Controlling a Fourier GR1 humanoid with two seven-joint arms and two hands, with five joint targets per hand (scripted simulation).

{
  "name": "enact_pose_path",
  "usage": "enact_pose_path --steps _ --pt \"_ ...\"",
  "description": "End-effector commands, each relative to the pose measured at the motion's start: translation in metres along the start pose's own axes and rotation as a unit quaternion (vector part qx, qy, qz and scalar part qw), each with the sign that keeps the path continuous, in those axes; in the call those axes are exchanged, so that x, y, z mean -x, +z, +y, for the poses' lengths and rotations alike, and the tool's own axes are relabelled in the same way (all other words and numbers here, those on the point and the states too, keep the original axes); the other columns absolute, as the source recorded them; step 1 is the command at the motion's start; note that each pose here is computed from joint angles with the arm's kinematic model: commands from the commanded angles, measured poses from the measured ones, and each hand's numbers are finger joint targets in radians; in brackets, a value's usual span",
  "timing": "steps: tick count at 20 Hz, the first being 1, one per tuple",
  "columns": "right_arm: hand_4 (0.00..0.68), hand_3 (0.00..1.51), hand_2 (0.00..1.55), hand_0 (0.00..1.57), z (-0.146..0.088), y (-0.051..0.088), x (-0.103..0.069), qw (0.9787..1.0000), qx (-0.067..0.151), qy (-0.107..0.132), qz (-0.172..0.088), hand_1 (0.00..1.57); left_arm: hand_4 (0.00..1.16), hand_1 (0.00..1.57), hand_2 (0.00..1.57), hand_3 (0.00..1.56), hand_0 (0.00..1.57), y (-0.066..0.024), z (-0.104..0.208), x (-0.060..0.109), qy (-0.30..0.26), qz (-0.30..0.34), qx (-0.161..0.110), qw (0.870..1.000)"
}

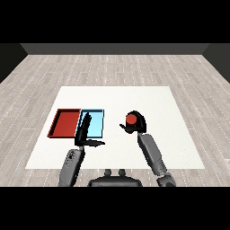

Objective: Pick the red can and put it in the red box

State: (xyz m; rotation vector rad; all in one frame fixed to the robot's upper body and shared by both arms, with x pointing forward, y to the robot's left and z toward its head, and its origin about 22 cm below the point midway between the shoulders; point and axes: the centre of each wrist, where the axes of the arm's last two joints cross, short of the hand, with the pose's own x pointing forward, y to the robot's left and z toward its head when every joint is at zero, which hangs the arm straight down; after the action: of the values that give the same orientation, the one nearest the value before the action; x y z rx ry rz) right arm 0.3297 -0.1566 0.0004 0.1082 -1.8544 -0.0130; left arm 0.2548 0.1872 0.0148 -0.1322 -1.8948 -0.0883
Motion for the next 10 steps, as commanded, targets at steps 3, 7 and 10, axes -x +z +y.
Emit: enact_pose_path --steps 3,7,10 --pt "0.65 1.42 1.44 1.42 0.024 0.009 -0.006 0.9999 -0.001 -0.01 -0.004 1.42 0.0 0.0 0.0 0.0 0.0 -0.011 -0.025 -0.001 0.015 0.012 0.022 1.0" --pt "0.649 1.42 1.44 1.43 0.047 -0.001 -0.013 0.9996 -0.018 -0.014 -0.016 1.43 0.0 0.0 0.0 0.0 0.0 -0.0163 -0.04 -0.012 0.027 0.007 0.042 0.999" --pt "0.653 1.42 1.44 1.41 0.028 -0.004 -0.031 0.9997 -0.013 -0.008 -0.02 1.41 0.0 0.0 0.0 0.0 0.0 -0.0211 -0.047 -0.007 0.035 0.012 0.049 0.998"
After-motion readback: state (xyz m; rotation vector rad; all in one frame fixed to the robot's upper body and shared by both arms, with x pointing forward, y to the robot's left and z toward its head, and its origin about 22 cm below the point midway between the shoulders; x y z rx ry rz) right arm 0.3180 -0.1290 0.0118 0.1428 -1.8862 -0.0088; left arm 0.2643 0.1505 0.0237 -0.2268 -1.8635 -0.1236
